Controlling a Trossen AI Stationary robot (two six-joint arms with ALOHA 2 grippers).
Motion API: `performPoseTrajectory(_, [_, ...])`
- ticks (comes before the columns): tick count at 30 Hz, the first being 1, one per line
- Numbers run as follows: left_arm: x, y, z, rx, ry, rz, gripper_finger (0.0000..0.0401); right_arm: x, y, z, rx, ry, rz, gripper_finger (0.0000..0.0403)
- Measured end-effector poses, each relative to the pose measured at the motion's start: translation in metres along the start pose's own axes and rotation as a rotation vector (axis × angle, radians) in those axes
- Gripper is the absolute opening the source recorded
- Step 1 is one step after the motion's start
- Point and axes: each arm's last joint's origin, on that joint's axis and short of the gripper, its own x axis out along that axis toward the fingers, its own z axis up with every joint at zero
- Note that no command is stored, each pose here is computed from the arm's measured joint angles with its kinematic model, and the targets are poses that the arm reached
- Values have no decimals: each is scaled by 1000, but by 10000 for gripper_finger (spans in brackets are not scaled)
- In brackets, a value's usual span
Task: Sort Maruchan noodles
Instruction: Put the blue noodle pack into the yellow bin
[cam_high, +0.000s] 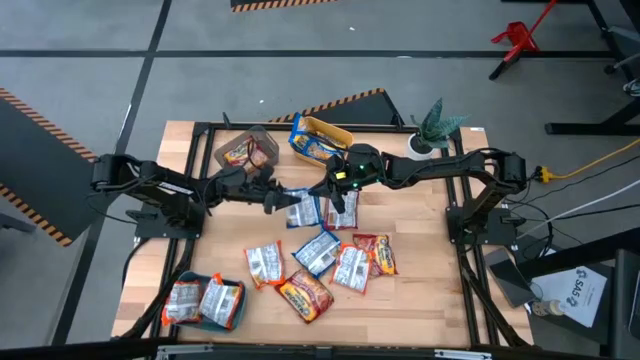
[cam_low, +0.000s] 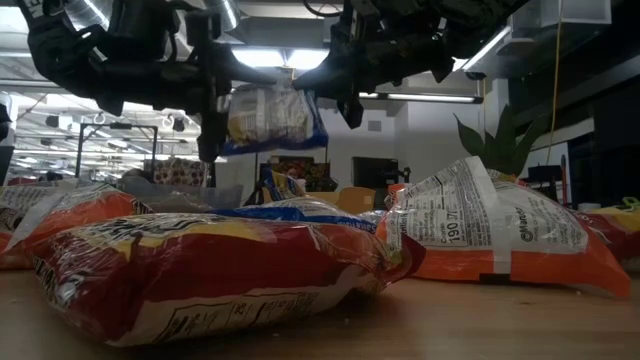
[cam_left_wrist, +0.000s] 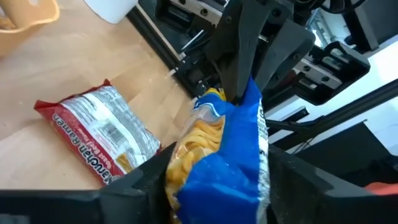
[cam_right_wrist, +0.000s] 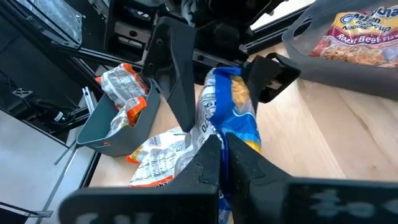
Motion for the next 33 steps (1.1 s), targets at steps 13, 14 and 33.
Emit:
performPoseTrajectory(13, [0, 3, 0, -47, -71, 86, 114, 0, -1, 0, -46, 0, -17, 48])
performPoseTrajectory(14, [0, 3, 0, -57, -87, 98, 110, -2, -1, 1, -45, -3, -28, 65])
performPoseTrajectory(33, [10, 1, 29, -336, -756, 336, 99, -110, -22, 63, -16, -239, -345, 234])
